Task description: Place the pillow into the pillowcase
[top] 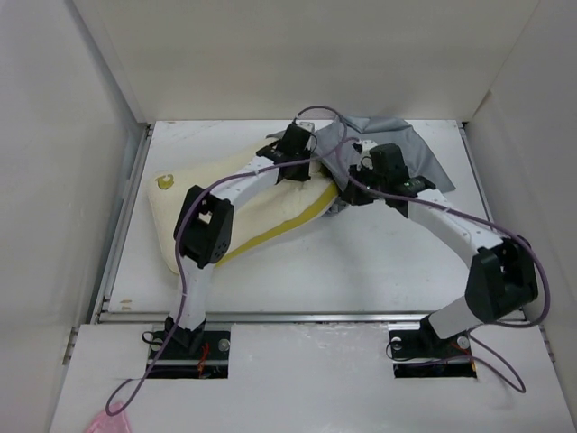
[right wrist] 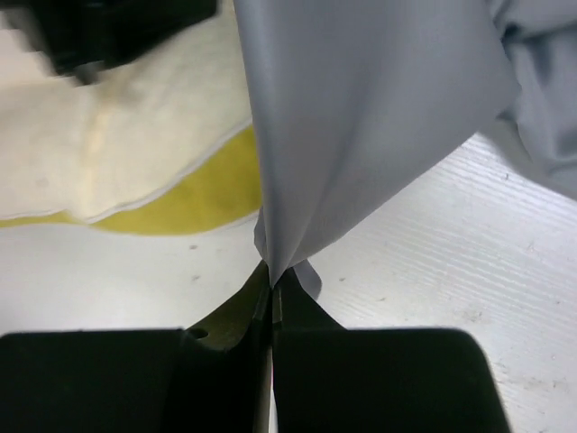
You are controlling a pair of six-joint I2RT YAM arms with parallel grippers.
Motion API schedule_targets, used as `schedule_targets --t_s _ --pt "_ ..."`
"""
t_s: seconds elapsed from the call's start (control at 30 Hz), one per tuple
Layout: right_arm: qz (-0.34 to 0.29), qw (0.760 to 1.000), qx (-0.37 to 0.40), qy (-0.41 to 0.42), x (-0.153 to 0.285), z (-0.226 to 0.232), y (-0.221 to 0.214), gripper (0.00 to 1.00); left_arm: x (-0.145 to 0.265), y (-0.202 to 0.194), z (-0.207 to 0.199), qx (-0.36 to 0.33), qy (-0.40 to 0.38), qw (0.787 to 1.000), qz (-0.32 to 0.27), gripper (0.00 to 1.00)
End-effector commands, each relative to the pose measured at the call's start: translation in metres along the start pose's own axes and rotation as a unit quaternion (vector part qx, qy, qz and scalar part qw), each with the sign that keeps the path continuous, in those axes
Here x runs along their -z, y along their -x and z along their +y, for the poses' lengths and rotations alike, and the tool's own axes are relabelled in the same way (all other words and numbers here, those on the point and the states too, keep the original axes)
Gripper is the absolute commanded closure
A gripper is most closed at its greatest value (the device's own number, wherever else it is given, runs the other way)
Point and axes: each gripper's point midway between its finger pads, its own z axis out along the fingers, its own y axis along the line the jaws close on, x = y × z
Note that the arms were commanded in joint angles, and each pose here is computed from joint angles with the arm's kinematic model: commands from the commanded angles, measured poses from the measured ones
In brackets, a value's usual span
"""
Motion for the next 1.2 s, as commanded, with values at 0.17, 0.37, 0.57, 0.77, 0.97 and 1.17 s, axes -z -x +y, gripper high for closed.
schedule_targets --t_s 0.17,0.37,0.57,0.77,0.97,1.17 --pt "-0.068 0.987 0.072 0.130 0.059 0.090 0.054 1.00 0.025 0.083 -0.035 0.049 -0.002 0.994 -0.098 1.00" --pt "0.001 0.977 0.113 0.182 0.023 0.150 0.025 1.00 0.035 0.095 -0.064 0.063 -0.035 0.991 -0.113 1.00" --pt "0.043 0.951 0.126 0.277 0.030 0.177 -0.028 1.00 0.023 0.080 -0.054 0.101 -0.023 0.990 -0.100 1.00" --pt "0.081 0.955 0.162 0.235 -0.007 0.170 -0.074 0.93 0.016 0.058 -0.050 0.098 -0.030 0.993 -0.064 1.00" --pt "0.075 0.965 0.163 0.194 -0.022 0.159 -0.070 0.78 0.049 0.031 -0.004 0.104 0.027 0.993 -0.045 0.20" --pt "0.028 0.970 0.181 0.160 0.008 0.153 -0.039 0.39 0.100 0.018 0.054 0.140 0.092 0.984 -0.065 0.00"
